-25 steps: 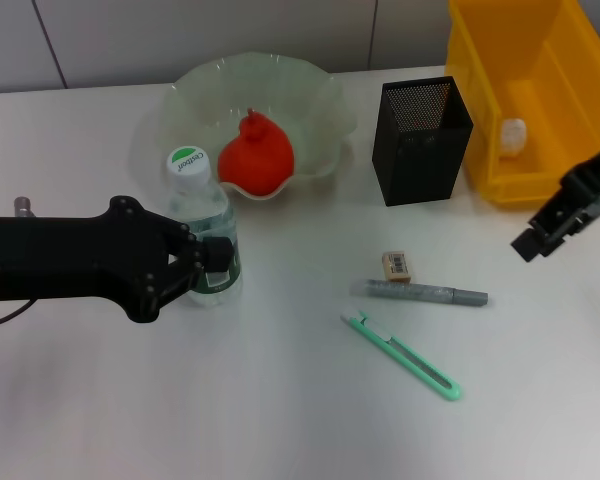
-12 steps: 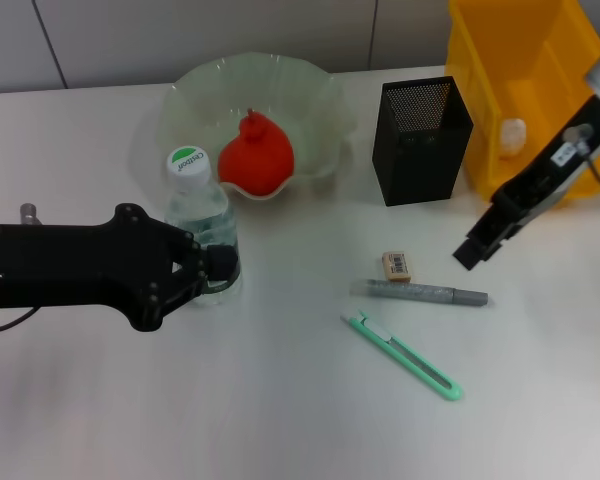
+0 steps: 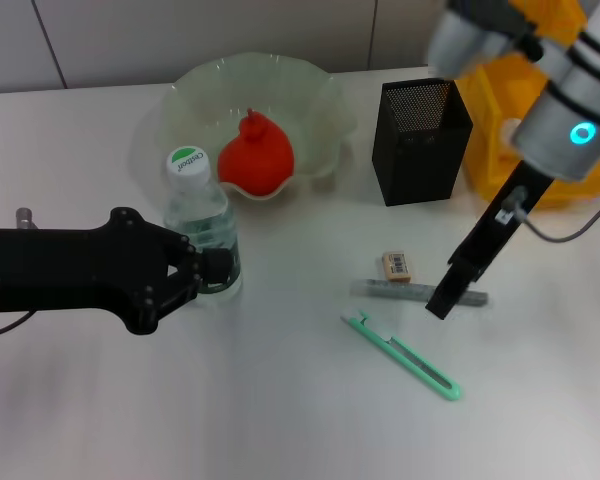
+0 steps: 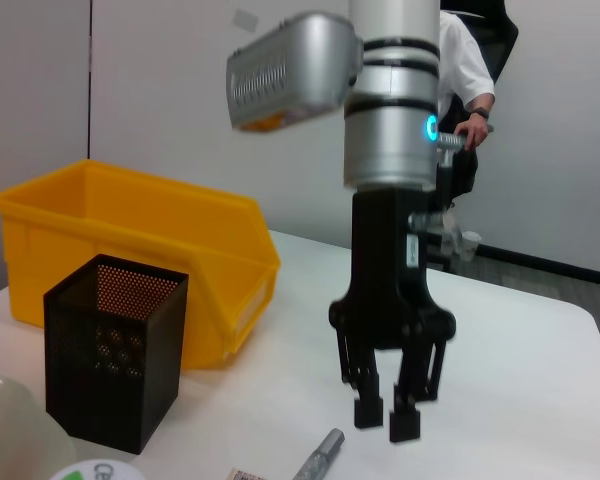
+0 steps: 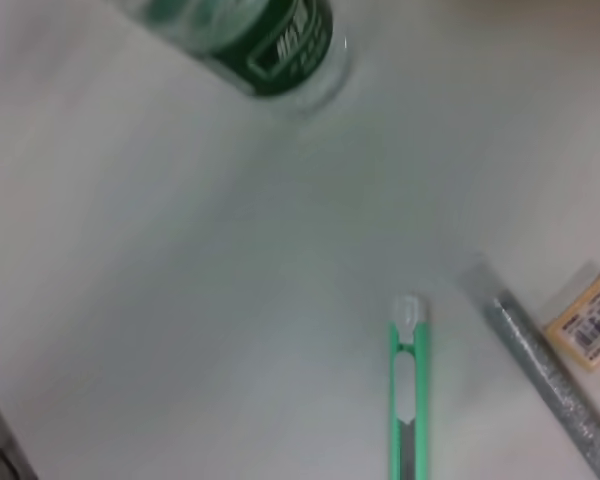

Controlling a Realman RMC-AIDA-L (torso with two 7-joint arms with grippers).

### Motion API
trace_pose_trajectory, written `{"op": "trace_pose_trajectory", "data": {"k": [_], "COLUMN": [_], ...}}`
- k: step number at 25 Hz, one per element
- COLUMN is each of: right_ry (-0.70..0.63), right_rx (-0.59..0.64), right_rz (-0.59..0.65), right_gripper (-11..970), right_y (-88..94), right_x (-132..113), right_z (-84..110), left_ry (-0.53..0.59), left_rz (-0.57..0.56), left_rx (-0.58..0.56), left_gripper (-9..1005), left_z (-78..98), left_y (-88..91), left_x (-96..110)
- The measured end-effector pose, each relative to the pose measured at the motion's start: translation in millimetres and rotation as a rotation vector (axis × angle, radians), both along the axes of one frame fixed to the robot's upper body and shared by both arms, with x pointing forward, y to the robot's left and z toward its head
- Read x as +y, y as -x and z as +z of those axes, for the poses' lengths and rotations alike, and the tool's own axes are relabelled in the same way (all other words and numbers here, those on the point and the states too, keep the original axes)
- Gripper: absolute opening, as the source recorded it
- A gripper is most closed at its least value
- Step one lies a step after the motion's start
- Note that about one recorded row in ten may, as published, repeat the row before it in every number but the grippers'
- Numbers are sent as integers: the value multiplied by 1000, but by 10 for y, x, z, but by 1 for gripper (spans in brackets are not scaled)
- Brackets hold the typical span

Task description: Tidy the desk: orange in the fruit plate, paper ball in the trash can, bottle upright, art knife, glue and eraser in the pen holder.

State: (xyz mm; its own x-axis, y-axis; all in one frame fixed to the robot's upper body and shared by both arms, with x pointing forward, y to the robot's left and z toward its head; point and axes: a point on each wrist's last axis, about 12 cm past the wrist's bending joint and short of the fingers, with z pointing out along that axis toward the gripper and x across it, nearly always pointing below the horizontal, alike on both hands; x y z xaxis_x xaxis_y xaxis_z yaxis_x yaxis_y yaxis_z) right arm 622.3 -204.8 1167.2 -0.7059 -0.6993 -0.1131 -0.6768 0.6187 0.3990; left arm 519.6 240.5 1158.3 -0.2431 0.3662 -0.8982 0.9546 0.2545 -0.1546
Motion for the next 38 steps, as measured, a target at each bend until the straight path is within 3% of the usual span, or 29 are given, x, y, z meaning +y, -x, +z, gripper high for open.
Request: {"op": "trace_pose_trajectory", "data": {"k": [16,24,30,38], "right_ry": [20,-9,-26,-39], "right_rx": [-92,-132,-158,-158], "right_rz": [57,48,54,81], "right_gripper": [291,282,379,378], "right_y": [-45,-78,-90,-53], "right_x": [308,351,404,548], "right_z": [-124,-170,-205,-230], "left_ry": [6,9,8,11], "left_rz": [3,3,2,1], "left_rx": [8,10,10,13], "left_gripper": [-2,-1,-1,-1], "left_z": [-36,-48,-59,-70], "left_y": [8,14,20,14], "left_x": [16,19,19,19]}}
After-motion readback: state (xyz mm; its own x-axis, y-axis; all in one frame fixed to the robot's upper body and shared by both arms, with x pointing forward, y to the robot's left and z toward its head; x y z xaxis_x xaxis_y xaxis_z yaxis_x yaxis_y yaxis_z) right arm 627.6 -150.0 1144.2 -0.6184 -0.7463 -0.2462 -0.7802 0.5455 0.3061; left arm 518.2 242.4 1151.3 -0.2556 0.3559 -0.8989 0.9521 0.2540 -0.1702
